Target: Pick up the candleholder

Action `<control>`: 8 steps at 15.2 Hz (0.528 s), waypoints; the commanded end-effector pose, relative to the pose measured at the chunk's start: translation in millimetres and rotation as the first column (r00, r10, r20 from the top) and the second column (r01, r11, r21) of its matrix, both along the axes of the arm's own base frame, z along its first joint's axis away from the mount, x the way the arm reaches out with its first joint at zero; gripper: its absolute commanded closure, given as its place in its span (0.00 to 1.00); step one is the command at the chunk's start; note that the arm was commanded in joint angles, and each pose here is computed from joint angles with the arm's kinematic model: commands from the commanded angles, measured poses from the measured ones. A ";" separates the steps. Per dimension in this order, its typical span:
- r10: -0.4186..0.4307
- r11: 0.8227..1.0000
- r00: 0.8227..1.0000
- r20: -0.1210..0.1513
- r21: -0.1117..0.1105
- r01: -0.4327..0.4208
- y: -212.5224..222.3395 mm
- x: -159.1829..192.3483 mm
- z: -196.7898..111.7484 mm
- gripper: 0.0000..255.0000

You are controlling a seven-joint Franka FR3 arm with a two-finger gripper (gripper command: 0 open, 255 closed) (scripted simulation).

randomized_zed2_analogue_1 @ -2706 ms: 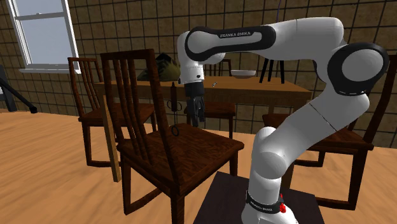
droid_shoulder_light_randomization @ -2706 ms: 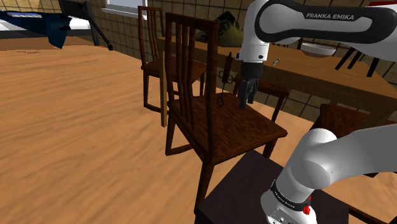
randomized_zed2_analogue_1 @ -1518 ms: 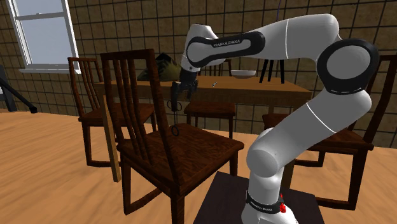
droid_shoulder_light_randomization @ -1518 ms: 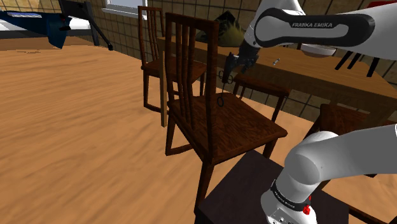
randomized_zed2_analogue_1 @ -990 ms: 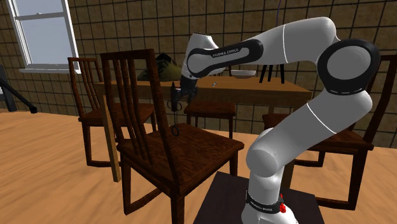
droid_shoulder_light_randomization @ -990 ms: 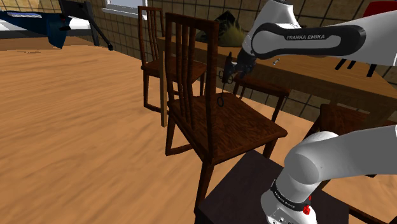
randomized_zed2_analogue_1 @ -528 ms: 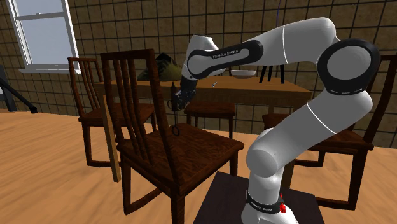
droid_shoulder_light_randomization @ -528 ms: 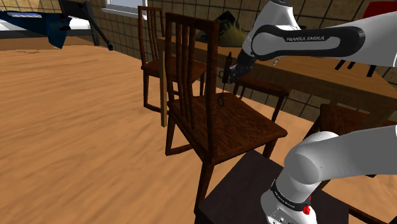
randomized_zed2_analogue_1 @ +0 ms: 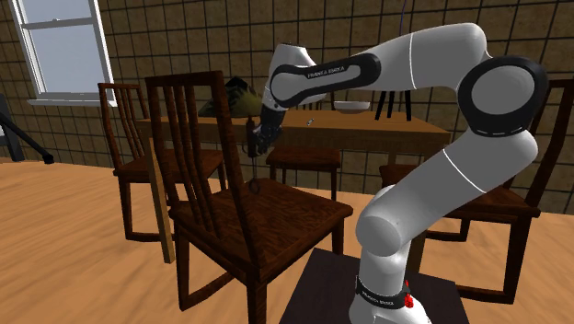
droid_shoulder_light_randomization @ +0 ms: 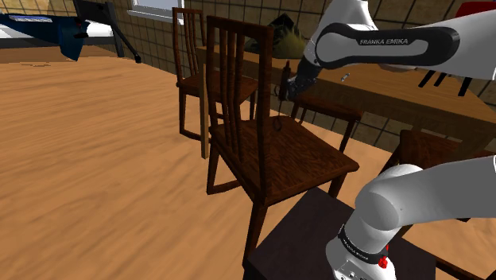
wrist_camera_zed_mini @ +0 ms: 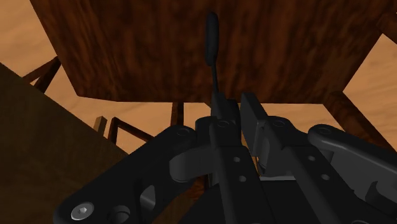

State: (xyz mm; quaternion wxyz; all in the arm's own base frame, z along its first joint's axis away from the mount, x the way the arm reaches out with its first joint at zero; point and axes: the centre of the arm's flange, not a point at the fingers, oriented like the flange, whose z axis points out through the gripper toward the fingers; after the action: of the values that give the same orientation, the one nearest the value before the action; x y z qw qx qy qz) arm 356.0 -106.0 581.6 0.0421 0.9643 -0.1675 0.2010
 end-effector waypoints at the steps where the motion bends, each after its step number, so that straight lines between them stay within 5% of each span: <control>1: 0.000 1.000 1.000 0.000 0.000 0.000 1.1 -1.1 10.3 1.00; 8: 0.000 1.000 1.000 0.000 0.000 0.000 1.1 -1.1 47.3 1.00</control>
State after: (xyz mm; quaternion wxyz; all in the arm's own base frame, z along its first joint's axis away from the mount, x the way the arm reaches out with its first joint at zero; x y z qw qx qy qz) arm 355.2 -104.3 623.2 0.0422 0.9642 -0.1675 0.2010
